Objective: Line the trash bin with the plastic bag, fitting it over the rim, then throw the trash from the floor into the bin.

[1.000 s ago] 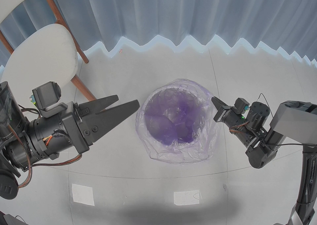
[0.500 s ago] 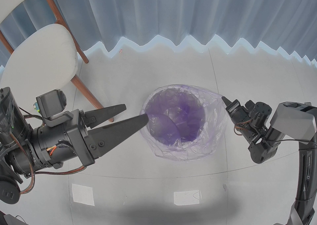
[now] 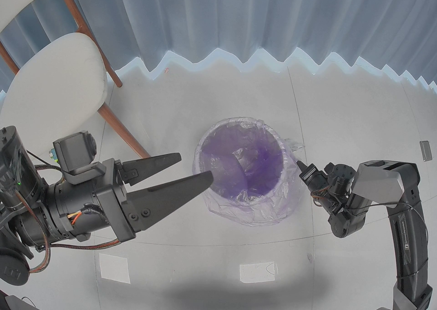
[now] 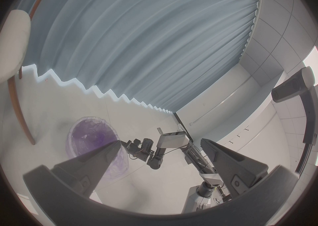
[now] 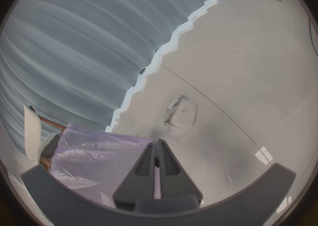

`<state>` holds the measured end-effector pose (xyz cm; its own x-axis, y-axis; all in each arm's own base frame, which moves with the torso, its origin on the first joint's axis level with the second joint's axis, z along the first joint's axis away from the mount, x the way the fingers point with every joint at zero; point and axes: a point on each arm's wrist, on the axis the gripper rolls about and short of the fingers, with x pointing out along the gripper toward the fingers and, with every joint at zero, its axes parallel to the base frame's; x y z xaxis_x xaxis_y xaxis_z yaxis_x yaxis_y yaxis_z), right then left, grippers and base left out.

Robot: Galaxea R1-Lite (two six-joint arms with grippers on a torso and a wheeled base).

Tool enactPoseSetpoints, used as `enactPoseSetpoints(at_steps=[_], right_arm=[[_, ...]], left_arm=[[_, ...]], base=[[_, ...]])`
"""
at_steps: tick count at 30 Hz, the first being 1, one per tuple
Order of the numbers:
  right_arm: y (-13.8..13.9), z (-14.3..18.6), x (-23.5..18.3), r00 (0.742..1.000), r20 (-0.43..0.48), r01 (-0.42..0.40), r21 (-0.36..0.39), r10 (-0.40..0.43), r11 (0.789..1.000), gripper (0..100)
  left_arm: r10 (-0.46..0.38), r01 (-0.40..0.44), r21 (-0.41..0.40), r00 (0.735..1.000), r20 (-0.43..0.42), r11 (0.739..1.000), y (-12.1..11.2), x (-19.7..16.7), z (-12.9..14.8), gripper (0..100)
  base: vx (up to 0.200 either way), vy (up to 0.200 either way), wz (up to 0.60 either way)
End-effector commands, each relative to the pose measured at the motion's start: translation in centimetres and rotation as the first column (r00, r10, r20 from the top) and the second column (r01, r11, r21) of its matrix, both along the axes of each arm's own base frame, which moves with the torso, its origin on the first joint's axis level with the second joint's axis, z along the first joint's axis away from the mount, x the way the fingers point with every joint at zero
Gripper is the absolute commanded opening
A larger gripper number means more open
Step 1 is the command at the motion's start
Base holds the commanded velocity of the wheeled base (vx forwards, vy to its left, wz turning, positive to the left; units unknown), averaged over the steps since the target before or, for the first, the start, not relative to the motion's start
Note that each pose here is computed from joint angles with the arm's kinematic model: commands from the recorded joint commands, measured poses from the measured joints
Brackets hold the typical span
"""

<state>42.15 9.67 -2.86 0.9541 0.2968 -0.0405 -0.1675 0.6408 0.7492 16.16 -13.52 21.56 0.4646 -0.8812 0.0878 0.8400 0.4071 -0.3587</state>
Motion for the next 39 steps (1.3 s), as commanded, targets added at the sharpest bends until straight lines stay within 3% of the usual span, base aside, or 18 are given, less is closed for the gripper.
enactPoseSetpoints(at_steps=[1, 10, 11, 15, 19, 22, 26, 27, 28, 29, 30, 33, 34, 39], right_arm=[[0.5, -3.0, 0.4, 1.000, -0.013, 0.005, -0.044, -0.005, 0.999, 0], [1.1, -2.6, 0.8, 0.999, 0.019, 0.039, -0.048, -0.038, 0.998, 0], [1.5, -2.4, 0.8, 0.999, 0.025, 0.044, -0.046, -0.043, 0.998, 100], [1.6, -1.1, 0.9, 0.996, 0.048, 0.077, -0.022, -0.076, 0.997, 100], [1.0, 3.7, -1.3, 0.995, 0.030, 0.093, 0.106, -0.097, 0.990, 100], [0.5, 5.0, -3.2, 0.998, 0.006, 0.065, 0.092, -0.066, 0.994, 100], [-0.5, 5.3, -6.5, 0.997, -0.057, 0.055, -0.023, -0.056, 0.998, 100], [-0.9, 4.8, -7.9, 0.994, -0.093, 0.044, -0.086, -0.051, 0.995, 100], [-0.9, 4.8, -7.9, 0.994, -0.093, 0.044, -0.086, -0.051, 0.995, 100], [-1.3, 3.6, -10.0, 0.986, -0.164, 0.002, -0.168, -0.030, 0.986, 100], [-1.3, 2.9, -11.0, 0.978, -0.209, -0.031, -0.200, -0.012, 0.979, 100], [-1.3, 2.4, -11.8, 0.971, -0.239, -0.052, -0.219, -0.002, 0.974, 100], [-0.4, 1.8, -13.6, 0.955, -0.293, -0.116, -0.243, 0.041, 0.963, 100], [1.5, 1.1, -14.6, 0.942, -0.319, -0.192, -0.253, 0.106, 0.948, 100]], left_arm=[[-0.011, 0.011, 0.003, 1.000, -0.006, 1.000, -0.2, -0.1, -0.2, 100], [-0.019, 0.019, 0.009, 1.000, -0.010, 1.000, -0.3, -0.2, -0.4, 100], [-0.019, 0.019, 0.009, 1.000, -0.010, 1.000, -0.3, -0.2, -0.4, 100], [-0.020, 0.020, 0.015, 1.000, -0.001, 1.000, -0.3, -0.3, -0.4, 100], [-0.015, 0.014, 0.035, 1.000, 0.015, 0.999, -0.4, -0.2, -0.6, 100], [-0.015, 0.014, 0.037, 1.000, 0.013, 0.999, -0.4, -0.2, -0.7, 100], [-0.013, 0.013, 0.042, 1.000, 0.005, 0.999, -0.4, -0.2, -0.8, 100], [-0.013, 0.013, 0.042, 1.000, 0.005, 0.999, -0.4, -0.2, -0.8, 100], [-0.013, 0.013, 0.042, 1.000, 0.005, 0.999, -0.4, -0.2, -0.8, 100], [-0.015, 0.015, 0.045, 1.000, 0.002, 0.999, -0.4, -0.2, -0.9, 100], [-0.016, 0.016, 0.047, 1.000, 0.002, 0.999, -0.5, -0.1, -0.9, 100], [-0.016, 0.016, 0.047, 1.000, 0.002, 0.999, -0.5, -0.1, -0.9, 100], [-0.016, 0.016, 0.051, 1.000, -0.004, 0.999, -0.5, -0.1, -1.1, 100], [-0.022, 0.022, 0.066, 1.000, -0.003, 0.998, -0.7, -0.1, -1.4, 100]], base=[[0.000, 0.000, 0.00], [0.000, 0.000, 0.00], [0.000, 0.000, 0.00], [0.000, 0.000, 0.00], [0.000, 0.000, 0.00], [0.000, 0.000, 0.00], [0.000, 0.000, 0.00], [0.000, 0.000, 0.00], [0.000, 0.000, 0.00], [0.000, 0.000, 0.00], [0.000, 0.000, 0.00], [0.000, 0.000, 0.00], [0.000, 0.000, 0.00], [0.000, 0.000, 0.00]])
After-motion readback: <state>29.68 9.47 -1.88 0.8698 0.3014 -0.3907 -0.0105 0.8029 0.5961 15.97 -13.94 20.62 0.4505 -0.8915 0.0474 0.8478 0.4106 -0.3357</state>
